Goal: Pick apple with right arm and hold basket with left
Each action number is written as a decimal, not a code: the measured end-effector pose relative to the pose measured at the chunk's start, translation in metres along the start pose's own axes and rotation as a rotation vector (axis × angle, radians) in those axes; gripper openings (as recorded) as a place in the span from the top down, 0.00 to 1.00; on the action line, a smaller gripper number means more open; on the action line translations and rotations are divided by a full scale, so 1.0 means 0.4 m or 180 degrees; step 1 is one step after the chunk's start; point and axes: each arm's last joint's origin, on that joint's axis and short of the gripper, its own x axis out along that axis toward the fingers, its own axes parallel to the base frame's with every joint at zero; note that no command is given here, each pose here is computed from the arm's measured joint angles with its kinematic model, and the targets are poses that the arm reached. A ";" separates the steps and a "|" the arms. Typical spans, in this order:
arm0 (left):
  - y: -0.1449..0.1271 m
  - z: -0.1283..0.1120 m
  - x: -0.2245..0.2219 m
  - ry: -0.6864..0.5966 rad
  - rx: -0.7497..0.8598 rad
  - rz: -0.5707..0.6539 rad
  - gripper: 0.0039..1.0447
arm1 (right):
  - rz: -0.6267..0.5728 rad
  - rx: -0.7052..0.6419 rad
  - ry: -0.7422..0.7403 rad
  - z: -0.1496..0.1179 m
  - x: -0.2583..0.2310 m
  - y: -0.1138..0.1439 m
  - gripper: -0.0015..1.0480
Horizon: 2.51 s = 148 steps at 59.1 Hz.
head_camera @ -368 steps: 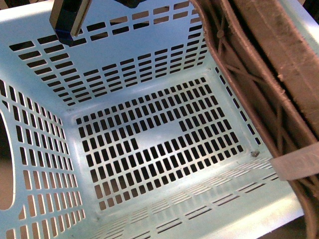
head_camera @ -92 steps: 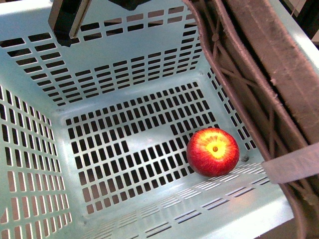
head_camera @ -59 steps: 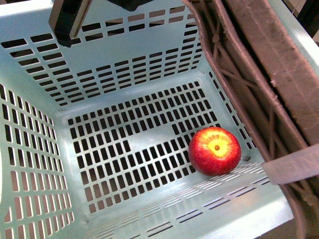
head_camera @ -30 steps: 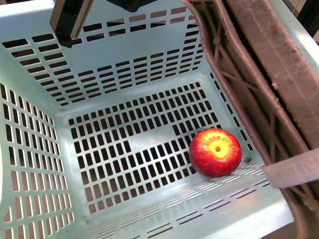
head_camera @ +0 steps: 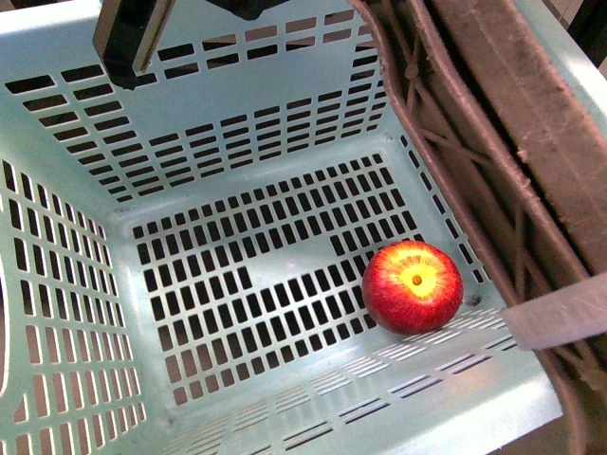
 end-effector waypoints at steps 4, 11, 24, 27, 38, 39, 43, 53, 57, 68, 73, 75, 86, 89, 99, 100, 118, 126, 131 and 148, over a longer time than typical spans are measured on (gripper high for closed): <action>0.000 0.000 0.000 -0.0003 0.0002 0.0002 0.86 | 0.0000 0.0000 0.0000 0.000 0.000 0.000 0.61; 0.000 0.000 0.000 0.0000 0.0000 0.0000 0.86 | 0.0000 0.0000 0.0000 0.000 0.000 0.000 0.41; 0.000 0.000 0.000 0.0000 0.0001 0.0000 0.86 | 0.0000 0.0000 0.0000 0.000 0.000 0.000 0.13; 0.000 0.000 0.000 0.0000 0.0001 0.0000 0.86 | 0.0000 0.0001 0.0000 0.000 0.000 0.000 0.07; 0.000 0.000 0.000 0.0000 0.0001 0.0000 0.86 | 0.0000 0.0001 0.0000 0.000 0.000 0.000 0.08; 0.000 0.000 0.000 0.0000 0.0001 0.0000 0.86 | 0.0000 0.0001 0.0000 0.000 0.000 0.000 0.08; 0.000 0.000 0.000 0.0000 0.0001 0.0000 0.86 | 0.0000 0.0001 0.0000 0.000 0.000 0.000 0.08; -0.003 0.002 -0.002 -0.0906 -0.0372 0.0566 0.86 | 0.0002 0.0001 0.0000 0.000 0.000 0.000 0.08; 0.000 0.021 -0.007 -0.1125 -0.0420 0.0637 0.86 | -0.0001 0.0001 -0.0001 0.000 0.000 0.000 0.08; 0.033 0.089 -0.028 -0.1375 -0.0616 0.0617 0.86 | 0.0005 0.0000 -0.0001 0.000 0.000 0.000 0.08; 0.057 0.116 -0.038 -0.1508 -0.0798 0.0543 0.86 | 0.0006 0.0001 -0.0001 0.000 0.000 0.000 0.08; 0.071 0.128 -0.043 -0.1571 -0.0891 0.0523 0.86 | 0.0005 0.0001 -0.0001 0.000 0.000 0.000 0.08; 0.185 0.212 -0.062 -0.2073 -0.1470 0.0505 0.86 | 0.0000 0.0001 -0.0001 0.000 0.000 0.000 0.08; 0.214 0.229 -0.063 -0.2176 -0.1573 0.0558 0.86 | 0.0001 0.0001 -0.0001 0.000 0.000 0.000 0.08; 0.315 0.270 -0.056 -0.2425 -0.1782 0.0816 0.86 | 0.0001 0.0001 -0.0001 0.000 0.000 0.000 0.08; 0.321 0.271 -0.055 -0.2432 -0.1790 0.0829 0.86 | 0.0000 0.0000 -0.0001 0.000 0.000 0.000 0.08; 0.433 0.261 -0.044 -0.2454 -0.2232 0.0954 0.86 | 0.0000 0.0001 -0.0002 0.000 0.000 0.000 0.08; 0.478 0.243 -0.043 -0.2485 -0.2403 0.1057 0.86 | 0.0000 0.0001 -0.0002 0.000 0.000 0.000 0.08; 0.506 0.228 -0.048 -0.2526 -0.2517 0.1121 0.86 | 0.0000 0.0001 -0.0002 0.000 0.000 0.000 0.08; 0.519 0.212 -0.054 -0.2546 -0.2616 0.1115 0.86 | 0.0000 0.0001 -0.0002 0.000 0.000 0.000 0.08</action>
